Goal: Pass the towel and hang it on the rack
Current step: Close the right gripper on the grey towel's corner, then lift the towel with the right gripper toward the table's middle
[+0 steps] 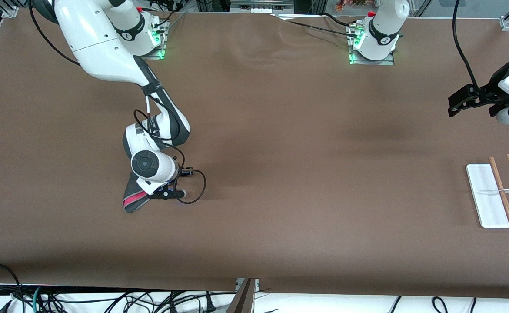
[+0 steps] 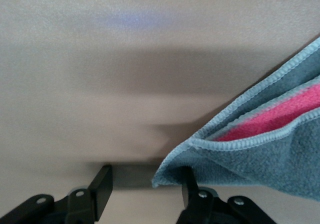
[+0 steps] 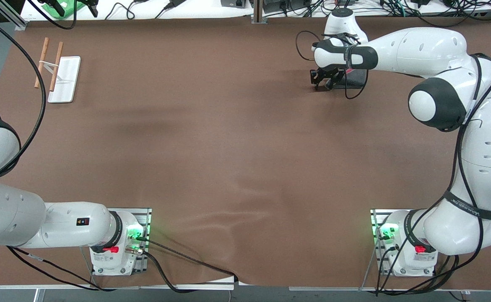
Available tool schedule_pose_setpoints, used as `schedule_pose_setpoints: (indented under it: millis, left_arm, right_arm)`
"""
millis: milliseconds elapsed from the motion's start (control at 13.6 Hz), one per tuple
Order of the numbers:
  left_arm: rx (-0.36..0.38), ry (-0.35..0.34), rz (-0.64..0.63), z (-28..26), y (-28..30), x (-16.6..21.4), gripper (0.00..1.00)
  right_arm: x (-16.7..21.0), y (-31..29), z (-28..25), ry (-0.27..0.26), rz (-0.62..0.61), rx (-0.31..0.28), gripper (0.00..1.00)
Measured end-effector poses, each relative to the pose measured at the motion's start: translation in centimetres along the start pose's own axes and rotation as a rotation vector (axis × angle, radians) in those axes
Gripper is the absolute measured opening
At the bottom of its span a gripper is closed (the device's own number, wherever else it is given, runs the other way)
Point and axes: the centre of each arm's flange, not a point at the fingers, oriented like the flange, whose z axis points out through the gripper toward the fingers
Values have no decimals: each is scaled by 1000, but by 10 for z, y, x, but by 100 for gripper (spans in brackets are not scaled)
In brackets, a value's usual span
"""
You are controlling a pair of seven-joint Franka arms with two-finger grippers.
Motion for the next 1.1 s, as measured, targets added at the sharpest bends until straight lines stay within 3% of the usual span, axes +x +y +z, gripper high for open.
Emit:
schedule_pose_setpoints:
  millis: [147,293,440,660,807,1100]
  left_arm:
    - [0,0,0,0,0,0,100]
    - [0,0,0,0,0,0,100]
    - [0,0,0,0,0,0,100]
    - [0,0,0,0,0,0,100]
    - [0,0,0,0,0,0,100]
    - [0,1,-1,0,0,0,100]
  right_arm:
    - [1,2,-3,4,3,2,47]
    - [3,7,-4,5,11,2,21]
    - [5,13,-4,3,19,0,2]
    - [5,12,-7,10,18,2,2]
    - [10,8,-37,48,12,14,2]
    - [-9,-34,-183,162,-53,71,2]
